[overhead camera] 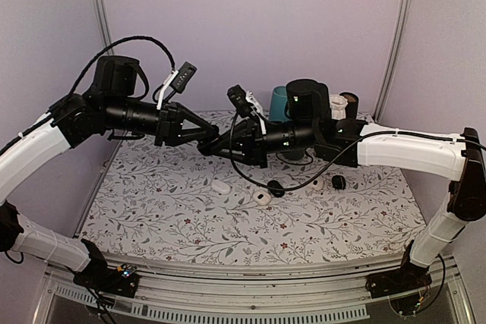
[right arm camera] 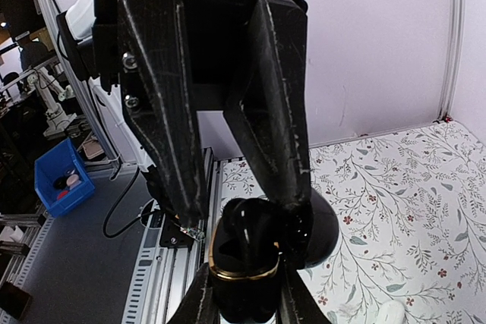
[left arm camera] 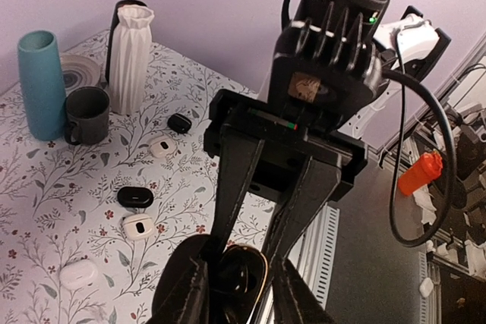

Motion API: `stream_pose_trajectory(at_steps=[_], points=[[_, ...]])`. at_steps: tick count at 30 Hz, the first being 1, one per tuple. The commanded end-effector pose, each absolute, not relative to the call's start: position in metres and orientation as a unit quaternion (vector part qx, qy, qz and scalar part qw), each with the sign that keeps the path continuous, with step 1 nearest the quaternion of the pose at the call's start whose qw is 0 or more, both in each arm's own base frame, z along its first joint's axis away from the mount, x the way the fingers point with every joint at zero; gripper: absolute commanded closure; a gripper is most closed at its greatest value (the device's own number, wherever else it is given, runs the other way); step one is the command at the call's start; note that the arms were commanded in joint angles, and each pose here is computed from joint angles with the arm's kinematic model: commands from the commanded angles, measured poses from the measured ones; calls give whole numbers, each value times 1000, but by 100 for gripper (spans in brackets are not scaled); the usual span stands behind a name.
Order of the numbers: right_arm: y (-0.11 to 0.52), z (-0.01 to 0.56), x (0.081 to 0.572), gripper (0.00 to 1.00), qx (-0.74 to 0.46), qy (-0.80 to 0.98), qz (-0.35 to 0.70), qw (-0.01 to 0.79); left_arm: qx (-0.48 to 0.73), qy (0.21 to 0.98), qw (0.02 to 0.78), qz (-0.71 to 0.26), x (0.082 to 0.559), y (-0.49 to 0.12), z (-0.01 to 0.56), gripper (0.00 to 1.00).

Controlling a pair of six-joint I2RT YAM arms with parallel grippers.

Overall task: Insert the wireless bluetooth earbuds into the charging case
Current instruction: Adjust the right earbud in the right side groove of the charging case.

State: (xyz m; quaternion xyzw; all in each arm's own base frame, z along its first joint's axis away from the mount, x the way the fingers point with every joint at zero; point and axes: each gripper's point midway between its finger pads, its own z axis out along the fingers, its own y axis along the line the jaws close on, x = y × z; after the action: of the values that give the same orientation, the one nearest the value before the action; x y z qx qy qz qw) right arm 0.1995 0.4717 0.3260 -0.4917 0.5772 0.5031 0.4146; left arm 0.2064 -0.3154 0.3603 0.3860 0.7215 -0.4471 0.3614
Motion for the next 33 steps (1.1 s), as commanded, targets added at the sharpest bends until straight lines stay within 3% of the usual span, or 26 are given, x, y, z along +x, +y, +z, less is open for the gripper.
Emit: stream_pose_trajectory(at_steps=[1,17,23,33], points=[[472,356,203,97,-479,558,501,455,393,720,348,-454,196,-319,355,71],[471,359,226,97,-444,581,470,494,381,727,350,-452,194,-323,357,77],[472,358,225,97,-447,579,472,493,365,729,380,-437,200,-315,371,68],[469,354,222,97,-447,579,485,480,386,691,413,-450,185,-307,404,63]])
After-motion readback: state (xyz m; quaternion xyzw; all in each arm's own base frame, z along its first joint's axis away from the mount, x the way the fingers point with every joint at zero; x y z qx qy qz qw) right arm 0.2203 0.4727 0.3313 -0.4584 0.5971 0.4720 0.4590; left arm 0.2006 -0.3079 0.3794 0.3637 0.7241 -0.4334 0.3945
